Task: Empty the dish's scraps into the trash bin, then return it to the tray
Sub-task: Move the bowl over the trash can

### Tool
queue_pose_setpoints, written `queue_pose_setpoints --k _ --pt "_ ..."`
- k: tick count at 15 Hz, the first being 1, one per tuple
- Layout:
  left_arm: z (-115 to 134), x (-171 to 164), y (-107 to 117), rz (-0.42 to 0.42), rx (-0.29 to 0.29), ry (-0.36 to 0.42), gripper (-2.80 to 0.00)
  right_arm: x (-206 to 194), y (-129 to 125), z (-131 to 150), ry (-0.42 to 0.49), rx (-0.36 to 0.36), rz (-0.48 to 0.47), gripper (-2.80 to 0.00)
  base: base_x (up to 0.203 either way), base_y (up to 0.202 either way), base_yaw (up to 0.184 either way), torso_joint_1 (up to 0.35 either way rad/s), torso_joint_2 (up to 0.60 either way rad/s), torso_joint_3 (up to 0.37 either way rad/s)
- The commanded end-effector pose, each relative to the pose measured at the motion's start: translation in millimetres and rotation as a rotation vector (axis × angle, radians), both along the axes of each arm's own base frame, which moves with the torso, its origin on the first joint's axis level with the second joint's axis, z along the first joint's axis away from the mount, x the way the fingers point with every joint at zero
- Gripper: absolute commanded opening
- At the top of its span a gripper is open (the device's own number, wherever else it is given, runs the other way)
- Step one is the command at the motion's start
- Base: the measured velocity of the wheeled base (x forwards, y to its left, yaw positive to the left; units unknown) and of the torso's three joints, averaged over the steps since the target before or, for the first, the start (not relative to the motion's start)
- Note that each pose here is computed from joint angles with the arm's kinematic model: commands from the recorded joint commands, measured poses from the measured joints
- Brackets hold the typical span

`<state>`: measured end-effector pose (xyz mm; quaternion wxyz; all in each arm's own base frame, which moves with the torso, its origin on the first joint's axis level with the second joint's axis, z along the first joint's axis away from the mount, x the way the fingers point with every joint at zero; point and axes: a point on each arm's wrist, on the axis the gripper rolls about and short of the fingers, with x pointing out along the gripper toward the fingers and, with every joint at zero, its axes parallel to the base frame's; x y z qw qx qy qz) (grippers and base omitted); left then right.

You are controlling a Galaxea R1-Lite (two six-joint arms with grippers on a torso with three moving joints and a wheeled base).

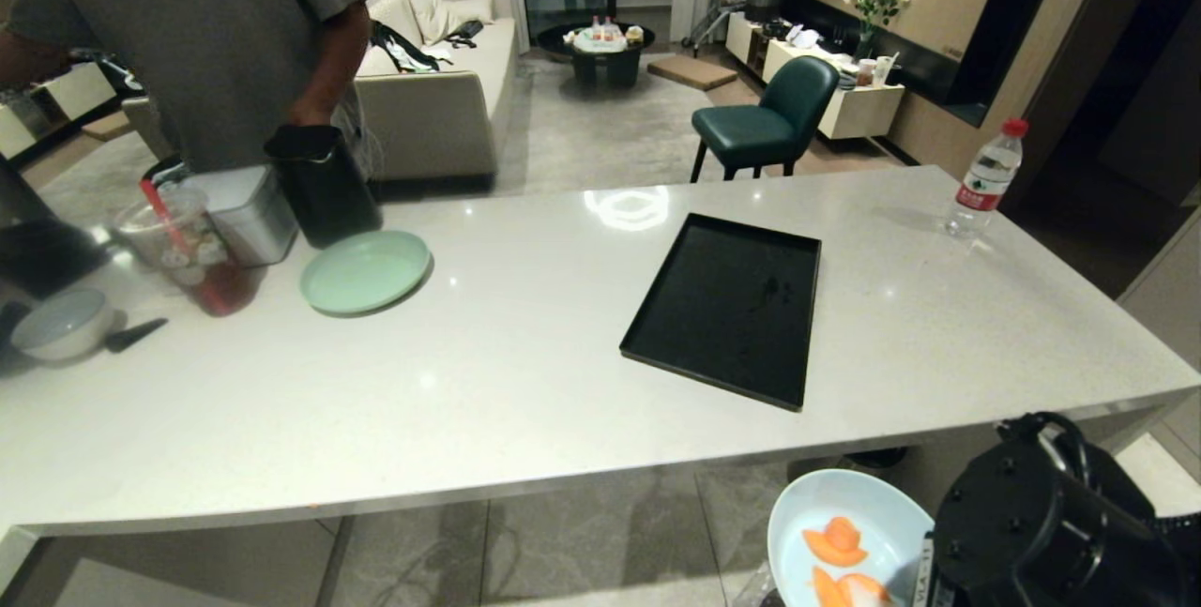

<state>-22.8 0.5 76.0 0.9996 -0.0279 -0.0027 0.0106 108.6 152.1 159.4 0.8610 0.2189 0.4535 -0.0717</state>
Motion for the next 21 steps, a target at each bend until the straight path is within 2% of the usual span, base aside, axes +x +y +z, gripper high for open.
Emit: queue_pose_setpoints --k 1,6,16,21 --pt "0.1 0.1 0.0 0.0 -0.001 0.0 -2.8 -0.3 -0.5 -0.2 0.001 0.001 -0.007 -2.8 0.0 0.0 0.0 0.0 0.0 0.0" --pt "0.1 0.1 0.0 0.001 -0.001 0.0 -2.8 -0.2 -0.3 0.1 -0.001 0.001 -0.006 -2.8 -0.025 0.0 0.001 0.002 0.0 0.0" --pt "0.1 0.1 0.0 0.002 -0.001 0.0 -2.8 -0.6 -0.9 1.0 -0.003 0.005 -0.005 -2.8 -0.186 0.0 -0.001 -0.002 0.0 0.002" --pt "0.1 0.1 0.0 0.0 -0.001 0.0 -2.8 -1.3 -1.7 2.2 -0.008 -0.004 0.001 -2.8 0.0 0.0 0.0 0.005 0.0 0.0"
